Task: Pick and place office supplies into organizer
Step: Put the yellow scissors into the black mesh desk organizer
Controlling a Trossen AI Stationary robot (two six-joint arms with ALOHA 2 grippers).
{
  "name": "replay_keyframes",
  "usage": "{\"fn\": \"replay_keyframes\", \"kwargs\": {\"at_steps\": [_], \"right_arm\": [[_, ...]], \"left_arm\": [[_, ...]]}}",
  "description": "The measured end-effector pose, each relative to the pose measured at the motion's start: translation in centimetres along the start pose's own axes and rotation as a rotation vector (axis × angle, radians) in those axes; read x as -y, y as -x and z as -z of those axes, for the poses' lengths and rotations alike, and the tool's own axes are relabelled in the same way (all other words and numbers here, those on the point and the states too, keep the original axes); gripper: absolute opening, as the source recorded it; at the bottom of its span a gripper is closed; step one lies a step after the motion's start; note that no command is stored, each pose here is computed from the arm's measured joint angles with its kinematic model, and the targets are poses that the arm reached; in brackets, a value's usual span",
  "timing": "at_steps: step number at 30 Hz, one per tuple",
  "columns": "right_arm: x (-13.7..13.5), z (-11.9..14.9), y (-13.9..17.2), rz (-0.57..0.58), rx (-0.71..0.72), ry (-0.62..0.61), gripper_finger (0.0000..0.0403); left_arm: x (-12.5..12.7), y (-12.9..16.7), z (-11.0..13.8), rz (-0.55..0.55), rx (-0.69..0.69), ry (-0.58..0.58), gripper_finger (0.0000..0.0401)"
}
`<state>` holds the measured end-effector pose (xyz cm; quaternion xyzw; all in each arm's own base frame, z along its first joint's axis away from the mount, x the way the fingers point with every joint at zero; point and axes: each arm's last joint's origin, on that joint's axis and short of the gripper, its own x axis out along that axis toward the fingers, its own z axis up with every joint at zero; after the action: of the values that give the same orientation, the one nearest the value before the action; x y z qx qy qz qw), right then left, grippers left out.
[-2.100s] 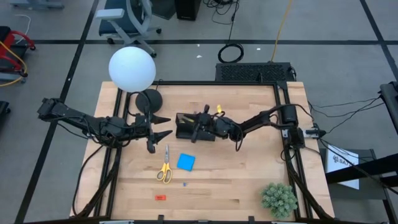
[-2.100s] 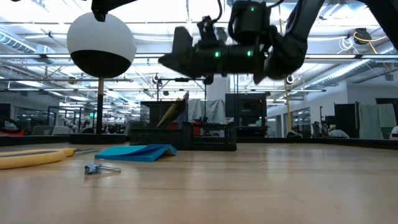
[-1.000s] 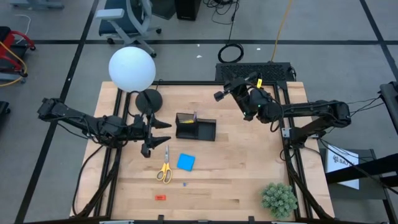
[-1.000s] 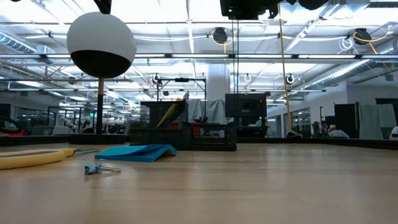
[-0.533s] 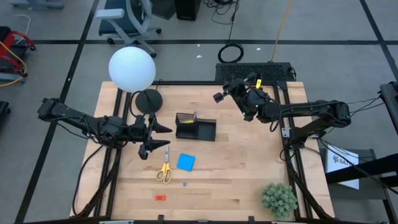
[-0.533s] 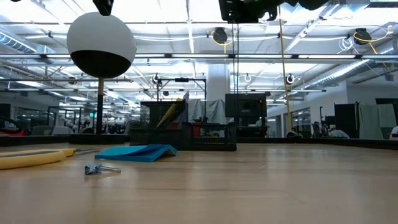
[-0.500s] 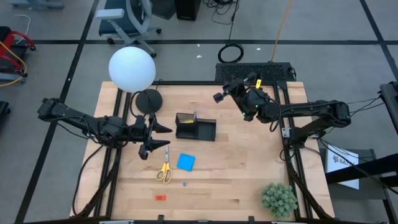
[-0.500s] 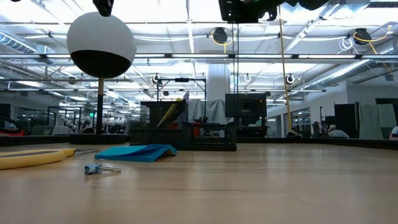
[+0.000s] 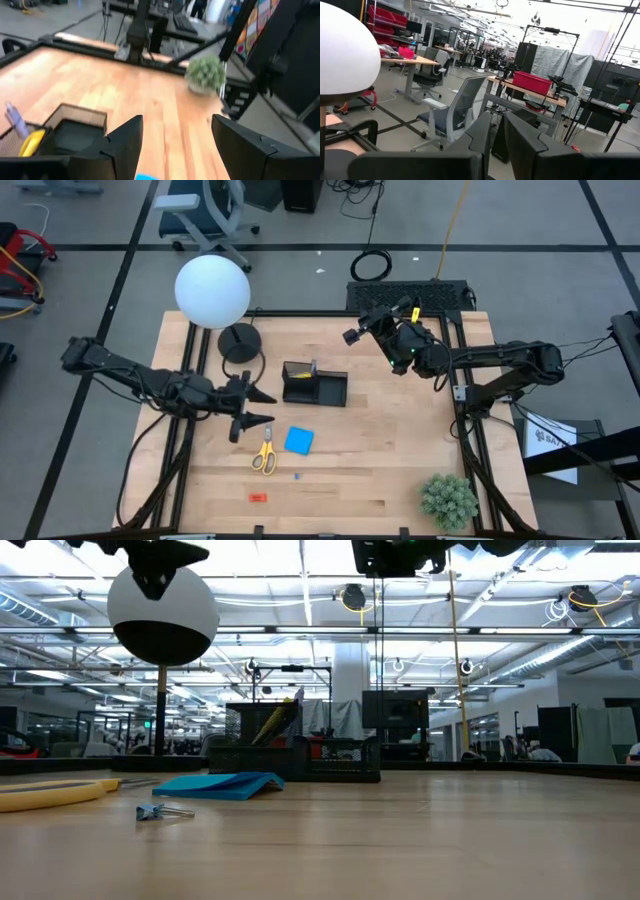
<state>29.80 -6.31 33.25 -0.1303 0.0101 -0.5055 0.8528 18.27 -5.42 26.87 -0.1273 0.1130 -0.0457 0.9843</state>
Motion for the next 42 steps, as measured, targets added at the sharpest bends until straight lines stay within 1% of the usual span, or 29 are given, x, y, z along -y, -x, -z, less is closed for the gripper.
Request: {"fn": "replay_keyframes", "kwargs": {"at_steps": [5,14,17,20,24,26,30,32,34,39,42], "right_arm": [[0.0,0.0,0.0,0.0,0.0,0.0,0.0048],[0.0,0.0,0.0,-0.001,0.0,0.0,0.0047],[0.0,0.0,0.0,-0.001,0.0,0.001,0.0048],[0.0,0.0,0.0,-0.001,0.0,0.0,0.0047],[0.0,0.0,0.0,-0.001,0.0,0.0,0.0048],[0.0,0.0,0.0,-0.001,0.0,0.0,0.0047],[0.0,0.0,0.0,-0.001,0.0,0.0,0.0047],[0.0,0.0,0.0,-0.001,0.0,0.0,0.0047],[0.0,0.0,0.0,-0.001,0.0,0.0,0.0048],[0.0,0.0,0.0,-0.001,0.0,0.0,0.0048],[0.0,0.0,0.0,-0.001,0.0,0.0,0.0047]], "left_arm": [[0.4,0.1,0.7,0.015,-0.064,-0.061,0.0244],[0.8,-0.8,3.7,-0.004,-0.31,-0.138,0.0244],[1.0,-1.2,4.6,-0.015,-0.376,-0.14,0.0244],[0.9,-1.7,5.7,-0.05,-0.498,-0.168,0.0244],[1.4,-3.1,5.3,-0.138,-0.693,-0.228,0.0244],[1.8,-3.9,4.9,-0.162,-0.772,-0.258,0.0244],[2.8,-6.0,4.1,-0.157,-0.806,-0.289,0.0244],[3.3,-6.8,4.1,-0.165,-0.83,-0.273,0.0244],[3.7,-7.5,4.3,-0.192,-0.855,-0.232,0.0244],[4.9,-8.7,5.0,-0.303,-0.919,-0.09,0.0244],[6.0,-9.1,5.3,-0.338,-0.919,-0.011,0.0244]]}}
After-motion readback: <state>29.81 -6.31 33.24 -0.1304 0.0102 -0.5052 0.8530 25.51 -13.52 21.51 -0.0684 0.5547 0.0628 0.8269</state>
